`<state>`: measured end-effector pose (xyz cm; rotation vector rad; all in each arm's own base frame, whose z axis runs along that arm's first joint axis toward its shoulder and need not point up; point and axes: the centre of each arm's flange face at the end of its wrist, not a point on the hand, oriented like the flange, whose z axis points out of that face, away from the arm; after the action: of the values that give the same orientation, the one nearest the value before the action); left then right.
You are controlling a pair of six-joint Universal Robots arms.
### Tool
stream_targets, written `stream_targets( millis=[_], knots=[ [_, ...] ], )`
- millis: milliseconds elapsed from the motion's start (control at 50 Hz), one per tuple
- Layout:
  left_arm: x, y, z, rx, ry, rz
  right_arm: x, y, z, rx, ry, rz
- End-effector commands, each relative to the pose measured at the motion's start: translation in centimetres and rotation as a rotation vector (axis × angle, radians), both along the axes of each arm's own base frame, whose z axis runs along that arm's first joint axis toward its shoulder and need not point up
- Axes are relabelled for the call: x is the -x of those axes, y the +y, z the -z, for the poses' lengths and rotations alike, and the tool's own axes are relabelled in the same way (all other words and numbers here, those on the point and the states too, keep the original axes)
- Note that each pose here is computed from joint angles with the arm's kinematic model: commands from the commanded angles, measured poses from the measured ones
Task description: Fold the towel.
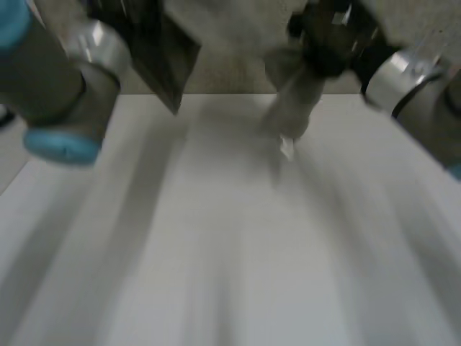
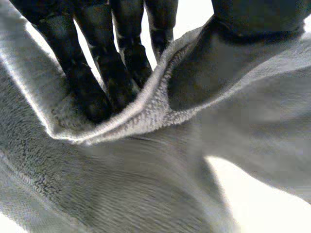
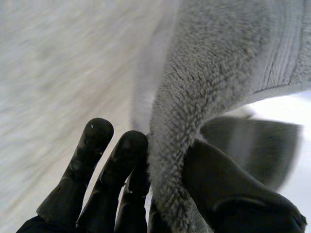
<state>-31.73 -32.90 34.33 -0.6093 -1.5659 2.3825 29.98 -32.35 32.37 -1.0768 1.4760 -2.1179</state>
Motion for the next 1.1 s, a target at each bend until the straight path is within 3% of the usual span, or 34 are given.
stream_targets(
  millis=[20, 120, 220, 300, 400, 440, 560, 780, 1100],
  knots=[
    [-1.0, 2.8, 12.7, -0.279, -0.177, 0.100, 0.0, 1.9, 7.5, -0.106, 0.220, -0.030],
    [-2.6, 4.0, 17.0, -0.368, -0.214, 0.084, 0.7, 3.9, 13.3, -0.195, 0.446, -0.065],
    [-3.9, 5.1, 18.9, -0.439, -0.235, 0.069, 1.4, 4.9, 14.5, -0.278, 0.539, -0.072],
    [-4.4, 5.2, 18.9, -0.447, -0.234, 0.057, 1.8, 5.1, 14.5, -0.368, 0.531, -0.023],
    [-4.9, 5.8, 17.9, -0.429, -0.225, 0.051, 2.3, 4.9, 13.8, -0.499, 0.407, 0.067],
    [-5.0, 6.1, 17.3, -0.418, -0.218, 0.051, 2.4, 4.8, 13.7, -0.602, 0.292, 0.101],
    [-5.1, 6.4, 16.8, -0.411, -0.212, 0.051, 2.8, 4.8, 15.0, -0.726, 0.169, 0.171],
    [-5.1, 6.4, 16.9, -0.417, -0.205, 0.049, 4.2, 4.6, 16.8, -0.748, 0.056, 0.345],
    [-5.1, 5.8, 16.4, -0.400, -0.194, 0.038, 3.7, 5.0, 18.8, -0.691, -0.051, 0.433]
  ],
)
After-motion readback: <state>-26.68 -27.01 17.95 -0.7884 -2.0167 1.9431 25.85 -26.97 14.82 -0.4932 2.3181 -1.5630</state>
